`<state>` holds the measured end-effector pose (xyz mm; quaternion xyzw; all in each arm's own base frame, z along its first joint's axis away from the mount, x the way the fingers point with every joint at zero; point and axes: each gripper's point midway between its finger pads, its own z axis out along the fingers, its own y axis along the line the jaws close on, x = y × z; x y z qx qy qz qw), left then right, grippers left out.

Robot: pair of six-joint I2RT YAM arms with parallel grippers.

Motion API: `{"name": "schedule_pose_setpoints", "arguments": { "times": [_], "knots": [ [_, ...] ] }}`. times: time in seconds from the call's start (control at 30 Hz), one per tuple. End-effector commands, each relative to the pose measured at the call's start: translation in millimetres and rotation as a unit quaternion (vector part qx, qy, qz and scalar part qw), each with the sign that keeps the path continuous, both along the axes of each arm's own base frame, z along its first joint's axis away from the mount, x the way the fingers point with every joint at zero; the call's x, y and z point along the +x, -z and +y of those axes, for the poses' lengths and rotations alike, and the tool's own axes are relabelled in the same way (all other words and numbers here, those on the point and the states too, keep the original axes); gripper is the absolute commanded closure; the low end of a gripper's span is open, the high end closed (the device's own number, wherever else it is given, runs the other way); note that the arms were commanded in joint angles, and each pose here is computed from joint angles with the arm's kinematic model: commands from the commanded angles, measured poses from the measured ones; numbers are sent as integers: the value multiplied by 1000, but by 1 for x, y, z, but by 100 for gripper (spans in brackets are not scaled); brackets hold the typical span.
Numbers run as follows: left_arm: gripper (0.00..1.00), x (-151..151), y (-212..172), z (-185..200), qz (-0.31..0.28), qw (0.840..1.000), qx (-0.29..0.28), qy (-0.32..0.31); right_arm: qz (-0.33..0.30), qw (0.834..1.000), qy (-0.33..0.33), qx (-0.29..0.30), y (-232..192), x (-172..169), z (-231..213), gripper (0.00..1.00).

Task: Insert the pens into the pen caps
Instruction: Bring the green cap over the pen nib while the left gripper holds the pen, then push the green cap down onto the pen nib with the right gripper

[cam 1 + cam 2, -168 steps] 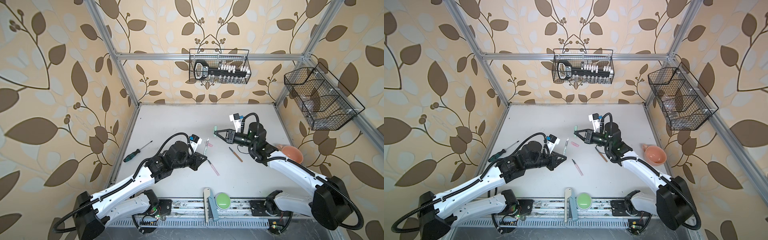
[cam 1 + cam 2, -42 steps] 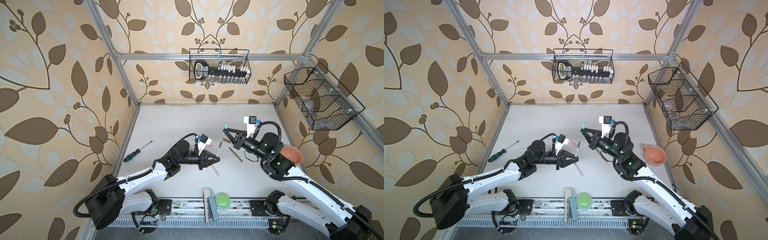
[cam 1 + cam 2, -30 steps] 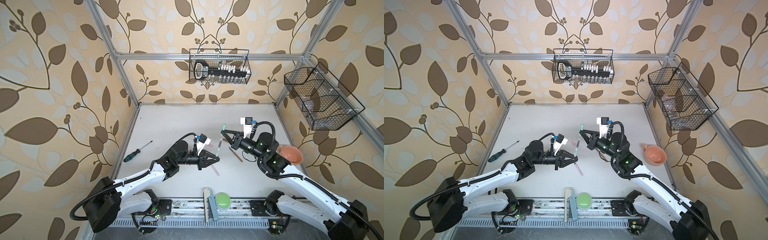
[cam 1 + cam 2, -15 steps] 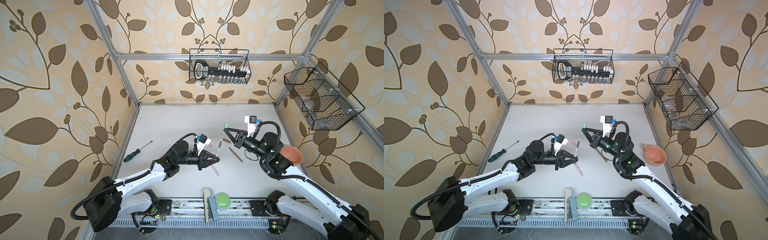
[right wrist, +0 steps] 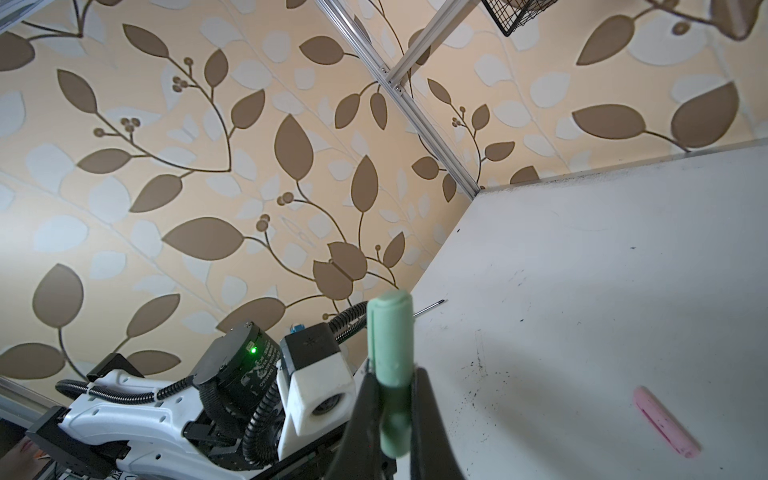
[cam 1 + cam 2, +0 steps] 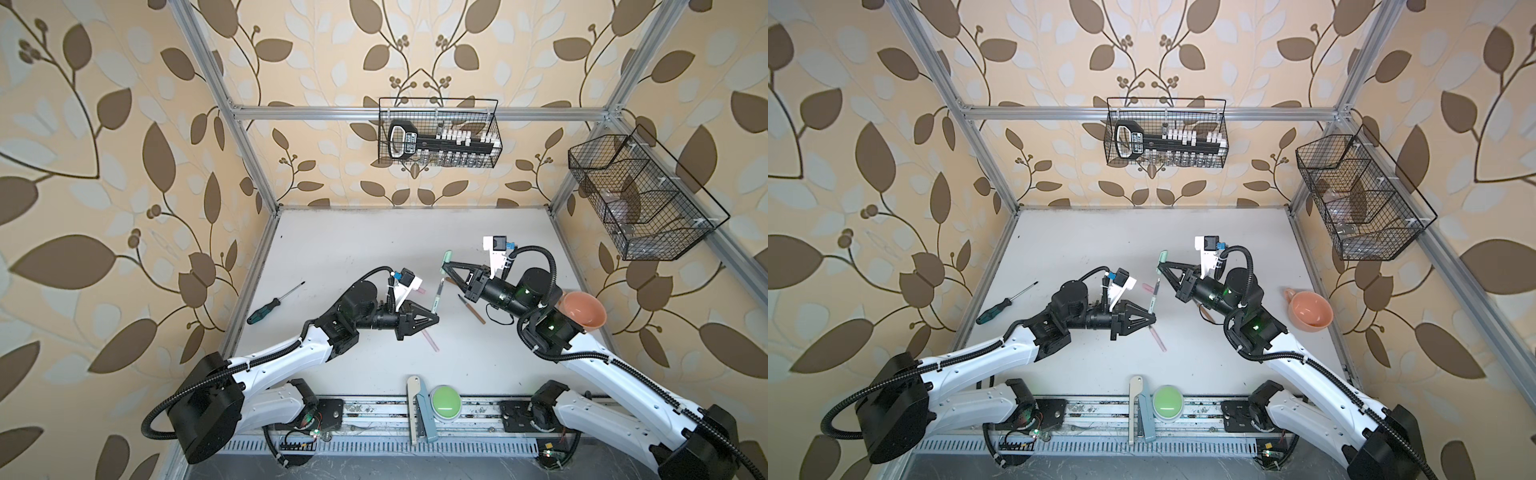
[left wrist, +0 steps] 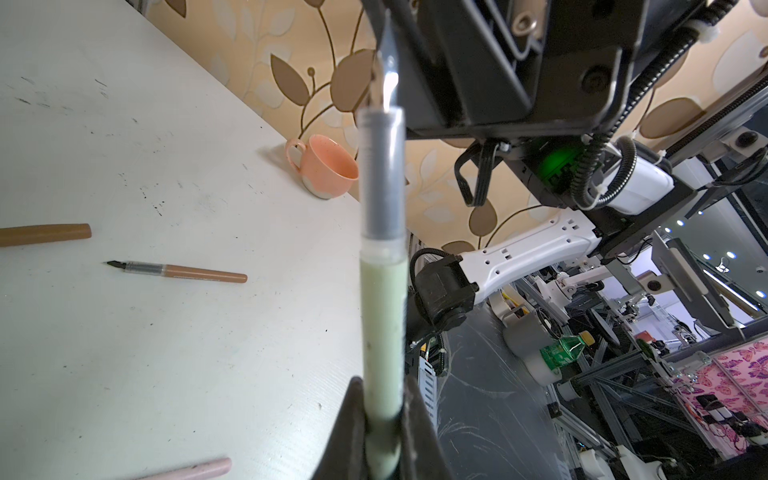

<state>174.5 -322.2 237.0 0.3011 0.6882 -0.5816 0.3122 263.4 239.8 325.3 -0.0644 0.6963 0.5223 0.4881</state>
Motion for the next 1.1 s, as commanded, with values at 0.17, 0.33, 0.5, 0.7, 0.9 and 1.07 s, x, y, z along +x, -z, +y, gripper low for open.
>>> {"name": "schedule_pose_setpoints", "arguments": {
  "times": [0.17,0.33,0.5,0.7,0.9,1.07],
  "knots": [
    [100,2,-22,-1,-39,999,-21,1,6,1000,-4,-5,7,-8,-1,96],
    [100,2,-23,0,-41,999,-21,0,10,1000,-2,-5,10,-10,-3,96],
    [100,3,-25,-1,-43,999,-21,-1,13,1000,-3,-5,13,-10,-2,95],
    [100,2,-28,-1,-45,999,-23,1,14,1000,-1,-9,15,-9,-2,96],
    [100,2,-29,1,-49,999,-23,-4,17,1000,-12,-6,15,-12,3,96],
    [100,2,-30,1,-51,998,-21,-6,23,1000,-19,-5,18,-16,3,96]
  ]
}}
